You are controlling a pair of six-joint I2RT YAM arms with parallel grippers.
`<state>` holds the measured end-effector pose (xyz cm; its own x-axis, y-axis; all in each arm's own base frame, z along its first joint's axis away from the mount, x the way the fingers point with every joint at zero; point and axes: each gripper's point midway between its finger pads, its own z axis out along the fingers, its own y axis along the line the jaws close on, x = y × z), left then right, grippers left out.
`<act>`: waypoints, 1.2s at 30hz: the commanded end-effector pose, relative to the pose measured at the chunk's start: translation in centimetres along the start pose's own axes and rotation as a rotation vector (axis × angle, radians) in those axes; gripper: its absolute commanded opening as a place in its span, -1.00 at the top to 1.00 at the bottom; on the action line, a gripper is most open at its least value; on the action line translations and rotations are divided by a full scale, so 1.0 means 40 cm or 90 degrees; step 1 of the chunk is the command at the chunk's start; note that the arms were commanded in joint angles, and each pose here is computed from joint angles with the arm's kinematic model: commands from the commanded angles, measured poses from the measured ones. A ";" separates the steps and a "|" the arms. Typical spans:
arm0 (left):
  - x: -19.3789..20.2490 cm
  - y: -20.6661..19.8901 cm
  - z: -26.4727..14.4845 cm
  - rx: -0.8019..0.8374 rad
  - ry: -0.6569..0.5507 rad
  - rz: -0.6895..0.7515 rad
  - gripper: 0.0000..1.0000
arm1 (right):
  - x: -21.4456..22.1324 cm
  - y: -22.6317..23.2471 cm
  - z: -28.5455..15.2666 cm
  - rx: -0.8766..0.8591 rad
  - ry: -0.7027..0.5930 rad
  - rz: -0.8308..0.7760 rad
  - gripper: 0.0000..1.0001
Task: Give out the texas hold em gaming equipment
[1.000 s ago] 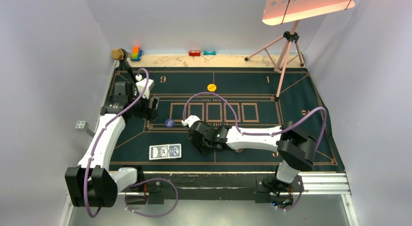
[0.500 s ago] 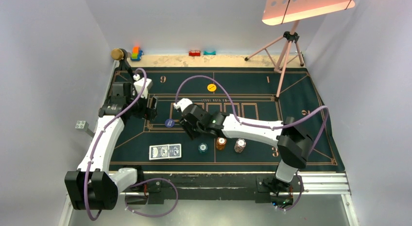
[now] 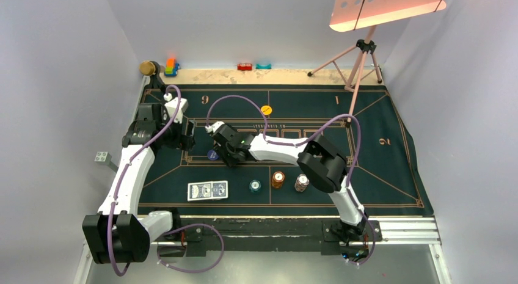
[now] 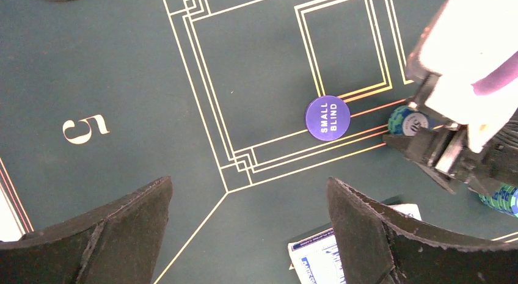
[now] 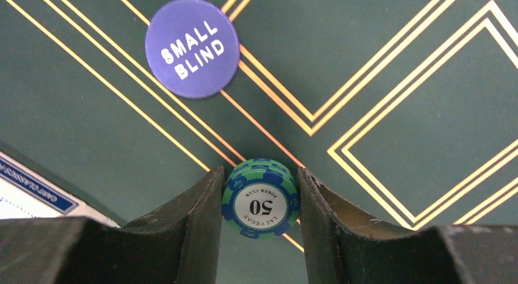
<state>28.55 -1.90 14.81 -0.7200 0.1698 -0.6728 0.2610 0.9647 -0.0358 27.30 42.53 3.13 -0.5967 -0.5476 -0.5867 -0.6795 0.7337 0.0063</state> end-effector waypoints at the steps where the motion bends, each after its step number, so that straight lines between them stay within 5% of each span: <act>1: -0.032 -0.001 -0.006 0.007 -0.030 -0.003 -0.99 | -0.139 0.019 -0.017 -0.024 -0.087 0.012 1.00; 27: -0.027 -0.009 0.001 0.019 -0.028 -0.003 -0.99 | -0.101 -0.003 0.036 -0.018 -0.065 0.027 0.89; 29: -0.028 -0.010 0.001 0.021 -0.028 -0.003 -0.99 | -0.101 -0.003 0.031 -0.021 -0.069 0.025 0.67; 33: -0.026 -0.011 0.001 0.022 -0.027 -0.004 -0.99 | -0.096 -0.002 0.033 -0.021 -0.060 0.021 -0.14; 36: -0.024 -0.012 0.001 0.022 -0.025 -0.004 -0.99 | -0.105 -0.009 0.019 -0.013 -0.071 0.023 -0.40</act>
<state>28.57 -2.35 14.90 -0.7153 0.1687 -0.6782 0.2773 0.9593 -0.0538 30.02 45.66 2.81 -0.5832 -0.4862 -0.6507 -0.6753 0.7355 0.0556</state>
